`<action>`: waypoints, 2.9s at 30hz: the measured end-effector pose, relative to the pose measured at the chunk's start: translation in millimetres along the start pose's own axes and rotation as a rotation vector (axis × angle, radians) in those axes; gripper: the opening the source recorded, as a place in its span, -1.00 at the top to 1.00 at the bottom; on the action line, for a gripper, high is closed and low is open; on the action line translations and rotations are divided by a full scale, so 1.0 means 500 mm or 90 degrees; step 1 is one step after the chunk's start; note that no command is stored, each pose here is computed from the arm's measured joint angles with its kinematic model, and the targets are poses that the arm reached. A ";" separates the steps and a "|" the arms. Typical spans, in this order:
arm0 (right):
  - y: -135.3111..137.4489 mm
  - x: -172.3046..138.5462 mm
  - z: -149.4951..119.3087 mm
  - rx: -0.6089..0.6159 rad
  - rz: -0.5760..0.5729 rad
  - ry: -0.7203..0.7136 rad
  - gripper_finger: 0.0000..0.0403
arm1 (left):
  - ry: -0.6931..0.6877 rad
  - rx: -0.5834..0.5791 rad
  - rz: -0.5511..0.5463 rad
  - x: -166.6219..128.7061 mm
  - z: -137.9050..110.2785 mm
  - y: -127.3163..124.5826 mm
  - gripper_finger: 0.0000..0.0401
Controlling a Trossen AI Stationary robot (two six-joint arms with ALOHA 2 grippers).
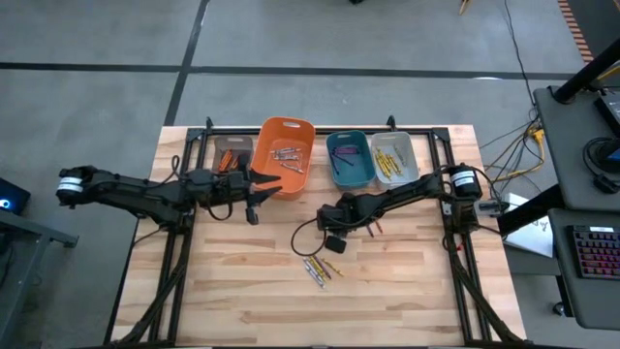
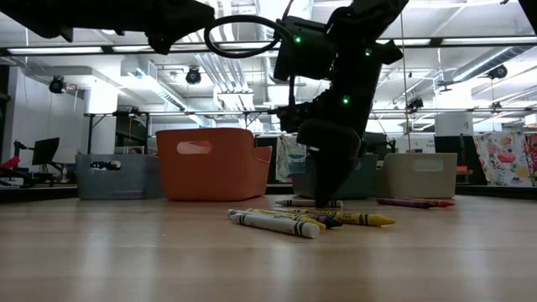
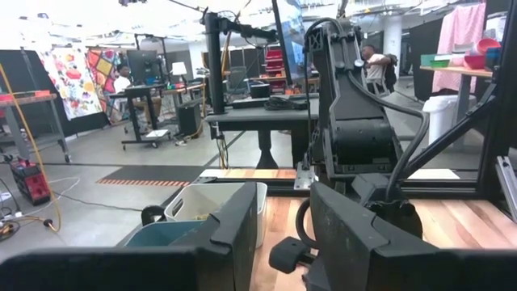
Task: Sort crayons
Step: Put the white crayon into the orange bin, then put the orange crayon into the black bin
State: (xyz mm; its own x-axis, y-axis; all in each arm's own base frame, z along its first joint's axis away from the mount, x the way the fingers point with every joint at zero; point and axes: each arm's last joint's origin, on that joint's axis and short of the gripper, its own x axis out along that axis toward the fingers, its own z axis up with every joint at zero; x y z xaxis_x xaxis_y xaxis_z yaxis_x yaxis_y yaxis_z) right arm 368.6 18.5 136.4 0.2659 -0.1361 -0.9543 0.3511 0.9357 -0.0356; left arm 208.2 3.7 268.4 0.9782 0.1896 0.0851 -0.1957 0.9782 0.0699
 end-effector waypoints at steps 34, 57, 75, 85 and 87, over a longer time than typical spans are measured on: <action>-0.151 -0.259 0.263 -0.104 -0.013 -0.227 0.95 | -0.133 0.031 0.018 -0.111 0.090 0.031 0.50; -0.399 -0.071 0.410 -0.136 -0.120 -0.195 0.95 | -0.141 0.057 0.022 -0.156 0.102 0.041 0.50; -0.416 -0.026 0.409 -0.150 -0.121 -0.178 0.82 | -0.127 0.058 0.020 -0.154 0.097 0.040 0.50; -0.412 -0.036 0.416 -0.151 -0.123 -0.196 0.76 | -0.115 0.052 0.018 -0.153 0.094 0.040 0.50; -0.407 -0.048 0.419 -0.149 -0.124 -0.209 0.76 | -0.111 0.049 0.017 -0.153 0.092 0.039 0.50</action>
State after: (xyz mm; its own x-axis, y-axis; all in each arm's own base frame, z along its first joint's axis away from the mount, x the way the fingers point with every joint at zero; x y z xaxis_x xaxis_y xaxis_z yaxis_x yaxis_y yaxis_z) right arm 479.0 -236.7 228.8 0.4994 -0.3774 -0.7798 0.2203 0.9258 -0.3070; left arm 126.4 4.6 309.3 0.9469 0.1907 0.2590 -0.2321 0.9626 0.1400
